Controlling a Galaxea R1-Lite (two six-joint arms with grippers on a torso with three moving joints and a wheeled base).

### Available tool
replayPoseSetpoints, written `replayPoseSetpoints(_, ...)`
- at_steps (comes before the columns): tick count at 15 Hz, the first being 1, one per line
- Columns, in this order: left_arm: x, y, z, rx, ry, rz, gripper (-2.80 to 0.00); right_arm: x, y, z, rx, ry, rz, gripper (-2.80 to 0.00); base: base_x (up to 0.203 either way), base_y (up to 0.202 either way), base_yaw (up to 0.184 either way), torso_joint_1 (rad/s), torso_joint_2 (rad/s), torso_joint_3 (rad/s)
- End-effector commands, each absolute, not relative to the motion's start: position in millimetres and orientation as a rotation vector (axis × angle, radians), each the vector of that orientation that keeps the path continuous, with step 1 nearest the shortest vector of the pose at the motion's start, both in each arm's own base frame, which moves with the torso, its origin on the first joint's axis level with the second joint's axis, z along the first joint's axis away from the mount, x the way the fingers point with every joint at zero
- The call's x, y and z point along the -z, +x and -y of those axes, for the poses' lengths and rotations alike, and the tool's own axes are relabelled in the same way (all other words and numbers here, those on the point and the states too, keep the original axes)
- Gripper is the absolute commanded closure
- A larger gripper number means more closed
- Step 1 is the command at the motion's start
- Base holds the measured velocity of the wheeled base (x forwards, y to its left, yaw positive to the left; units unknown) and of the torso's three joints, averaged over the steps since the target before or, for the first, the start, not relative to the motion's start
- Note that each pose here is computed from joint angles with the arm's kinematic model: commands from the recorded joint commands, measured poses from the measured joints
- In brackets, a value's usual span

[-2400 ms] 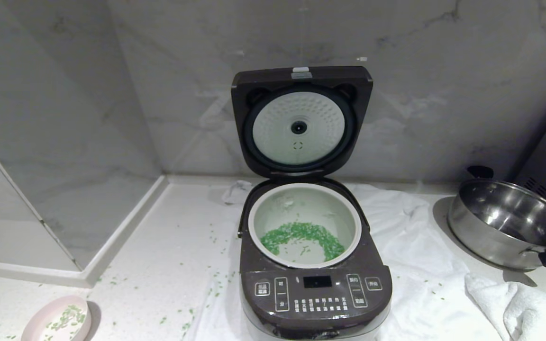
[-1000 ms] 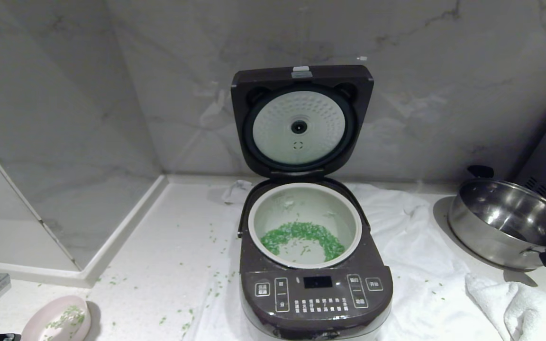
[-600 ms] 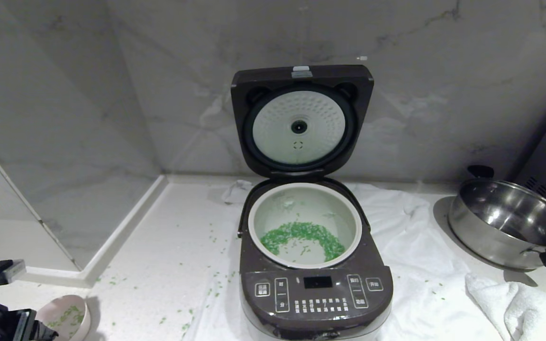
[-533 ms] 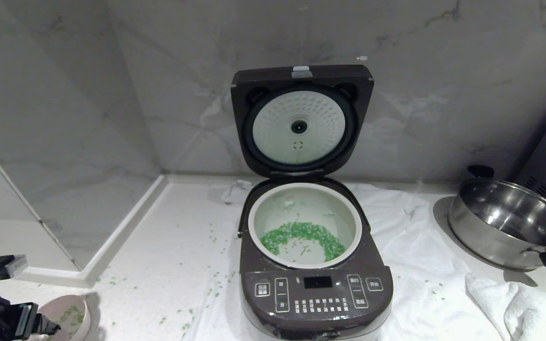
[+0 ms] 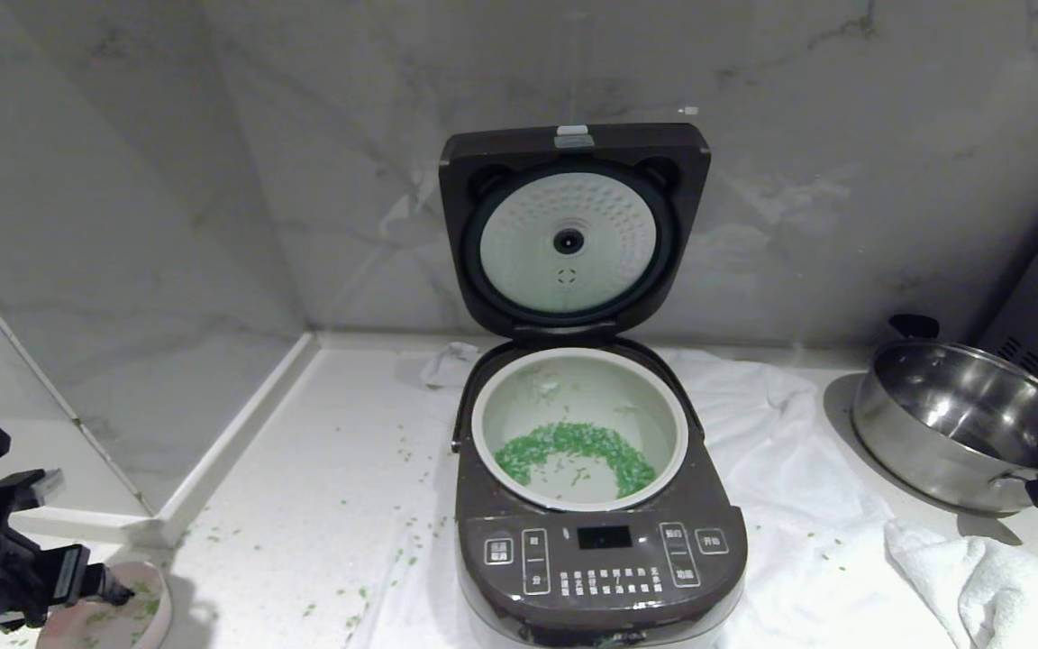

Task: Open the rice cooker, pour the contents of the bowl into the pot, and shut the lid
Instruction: Pour the water from the bowl into the rice cooker

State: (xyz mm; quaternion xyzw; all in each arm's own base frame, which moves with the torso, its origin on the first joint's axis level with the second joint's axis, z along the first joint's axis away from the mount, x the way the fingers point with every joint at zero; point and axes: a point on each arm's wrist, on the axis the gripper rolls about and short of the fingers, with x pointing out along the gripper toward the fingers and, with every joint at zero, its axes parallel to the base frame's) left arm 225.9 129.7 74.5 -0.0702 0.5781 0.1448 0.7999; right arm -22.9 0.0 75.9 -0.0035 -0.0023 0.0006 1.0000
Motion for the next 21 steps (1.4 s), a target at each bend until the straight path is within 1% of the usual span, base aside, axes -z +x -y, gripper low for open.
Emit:
replayPoseSetpoints(1, -66.3, 229.4, -139.9, -0.327, -0.173, -1.262, -2.80, -75.5, -22.8, 0.0, -0.001, -0.008, 0.005, 0.00, 0.000, 0.000, 0.000, 0.000, 0.00, 0.000)
replayPoseSetpoints(6, -54.3, 228.3, -156.8, -0.362, -0.216, -1.293, -2.80, -75.5, -22.7, 0.0, -0.001, -0.008, 0.003, 0.00, 0.000, 0.000, 0.000, 0.000, 0.00, 0.000)
replayPoseSetpoints(10, -24.7, 234.5, -162.0, -0.345, -0.247, -1.367, -2.80, -75.5, -22.7, 0.0, -0.001, -0.008, 0.003, 0.00, 0.000, 0.000, 0.000, 0.000, 0.00, 0.000)
replayPoseSetpoints(12, -9.6, 242.5, -168.4, -0.367, -0.228, -1.335, -2.80, -75.4, -22.7, 0.0, -0.002, -0.008, 0.003, 0.00, 0.000, 0.000, 0.000, 0.000, 0.00, 0.000)
replayPoseSetpoints(13, -7.5, 242.6, -169.1, -0.374, -0.224, -1.334, -1.10, -75.5, -22.8, 0.0, -0.001, -0.008, 0.004, 0.00, 0.000, 0.000, 0.000, 0.000, 0.00, 0.000)
replayPoseSetpoints(14, -8.2, 242.8, -169.5, -0.376, -0.224, -1.330, 0.00, -75.5, -22.7, 0.0, -0.002, -0.008, 0.003, 0.00, 0.000, 0.000, 0.000, 0.000, 0.00, 0.000)
replayPoseSetpoints(21, -15.7, 242.7, -169.3, -0.391, -0.230, -1.306, 0.00, -75.5, -22.7, 0.0, -0.001, -0.008, 0.004, 0.00, 0.000, 0.000, 0.000, 0.000, 0.00, 0.000)
